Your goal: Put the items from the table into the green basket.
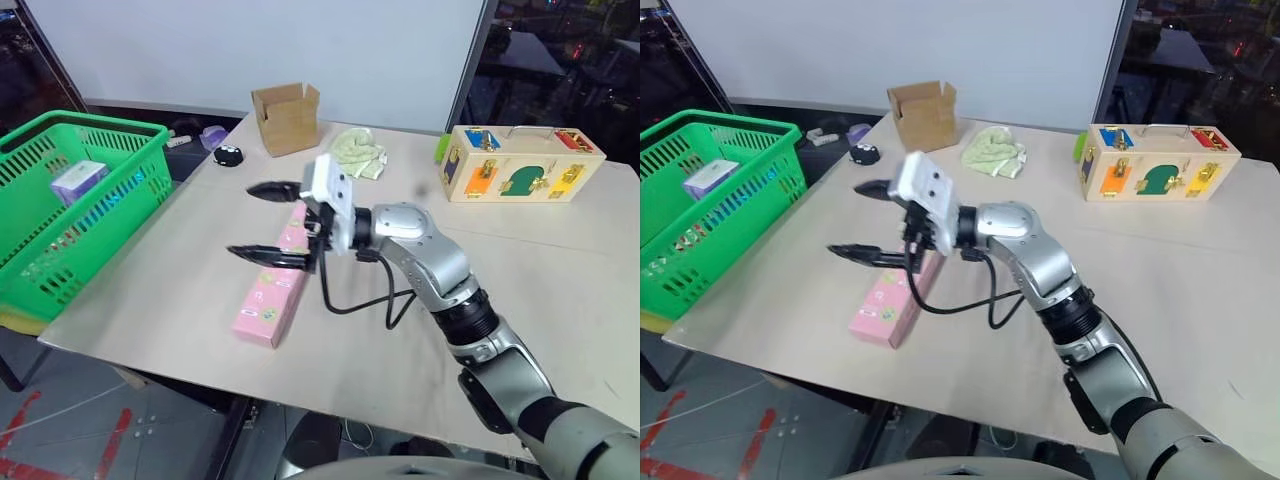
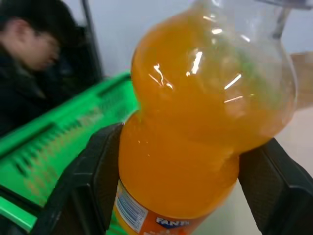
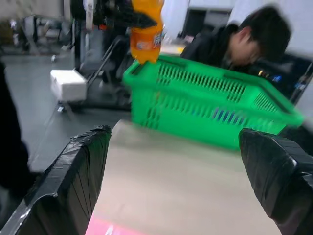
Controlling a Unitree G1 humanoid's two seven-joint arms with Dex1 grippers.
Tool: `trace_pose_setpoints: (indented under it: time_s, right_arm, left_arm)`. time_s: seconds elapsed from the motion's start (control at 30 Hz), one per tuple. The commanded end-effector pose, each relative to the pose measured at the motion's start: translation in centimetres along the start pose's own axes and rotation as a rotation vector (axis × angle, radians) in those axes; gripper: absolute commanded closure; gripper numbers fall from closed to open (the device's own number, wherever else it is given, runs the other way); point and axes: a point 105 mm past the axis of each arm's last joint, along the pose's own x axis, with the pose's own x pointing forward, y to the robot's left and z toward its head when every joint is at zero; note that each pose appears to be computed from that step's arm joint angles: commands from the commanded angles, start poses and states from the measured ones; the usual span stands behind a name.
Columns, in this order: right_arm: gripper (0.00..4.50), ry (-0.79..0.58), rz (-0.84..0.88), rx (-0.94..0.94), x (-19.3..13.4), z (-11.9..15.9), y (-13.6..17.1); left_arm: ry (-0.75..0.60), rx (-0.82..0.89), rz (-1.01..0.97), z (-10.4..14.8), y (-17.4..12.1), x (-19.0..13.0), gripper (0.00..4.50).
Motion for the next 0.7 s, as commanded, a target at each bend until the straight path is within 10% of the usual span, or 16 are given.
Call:
trace_pose_setpoints:
  time_s: [0.03, 0.7]
  right_arm:
    - [0.05, -0.066, -0.028, -0.017, 0.8, 2.1, -0.2]
    - [0.05, -0.054, -0.126, -0.035, 1.0, 2.4, -0.9]
  left_arm:
    - [-0.063, 0.098, 0.022, 2.6, 2.0, 0.6, 1.67]
    - [-0.006, 0.037, 0.076, -0.7, 3.3, 5.6, 1.67]
